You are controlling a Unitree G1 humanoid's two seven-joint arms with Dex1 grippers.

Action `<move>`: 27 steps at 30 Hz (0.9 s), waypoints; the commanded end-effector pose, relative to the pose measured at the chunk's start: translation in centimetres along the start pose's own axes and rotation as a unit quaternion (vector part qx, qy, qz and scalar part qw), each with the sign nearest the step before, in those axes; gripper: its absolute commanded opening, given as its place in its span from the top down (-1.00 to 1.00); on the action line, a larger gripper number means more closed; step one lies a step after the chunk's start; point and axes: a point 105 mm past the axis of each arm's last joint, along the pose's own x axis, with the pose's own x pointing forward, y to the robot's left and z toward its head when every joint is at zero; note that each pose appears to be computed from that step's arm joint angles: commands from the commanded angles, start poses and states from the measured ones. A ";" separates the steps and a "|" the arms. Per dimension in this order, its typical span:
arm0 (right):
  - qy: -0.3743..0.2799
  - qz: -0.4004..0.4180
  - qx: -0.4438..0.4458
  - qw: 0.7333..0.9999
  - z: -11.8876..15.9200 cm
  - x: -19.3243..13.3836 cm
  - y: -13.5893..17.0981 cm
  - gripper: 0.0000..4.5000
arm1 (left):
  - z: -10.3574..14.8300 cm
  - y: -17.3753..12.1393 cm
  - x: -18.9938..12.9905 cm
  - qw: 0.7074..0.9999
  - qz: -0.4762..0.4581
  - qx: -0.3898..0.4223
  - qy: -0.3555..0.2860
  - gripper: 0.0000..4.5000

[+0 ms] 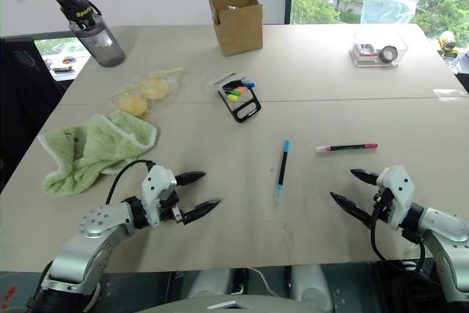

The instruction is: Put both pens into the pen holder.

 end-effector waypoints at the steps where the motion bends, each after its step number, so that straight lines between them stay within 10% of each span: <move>1: -0.009 0.003 -0.022 1.000 1.4 -0.3 -0.3 -0.98 | -0.3 0.4 -0.2 1.000 0.012 -0.008 0.004 -0.99; 27: -0.043 -0.026 -0.024 0.998 4.8 4.6 4.6 -0.98 | 2.9 1.9 -1.7 0.999 0.011 0.021 -0.036 -0.99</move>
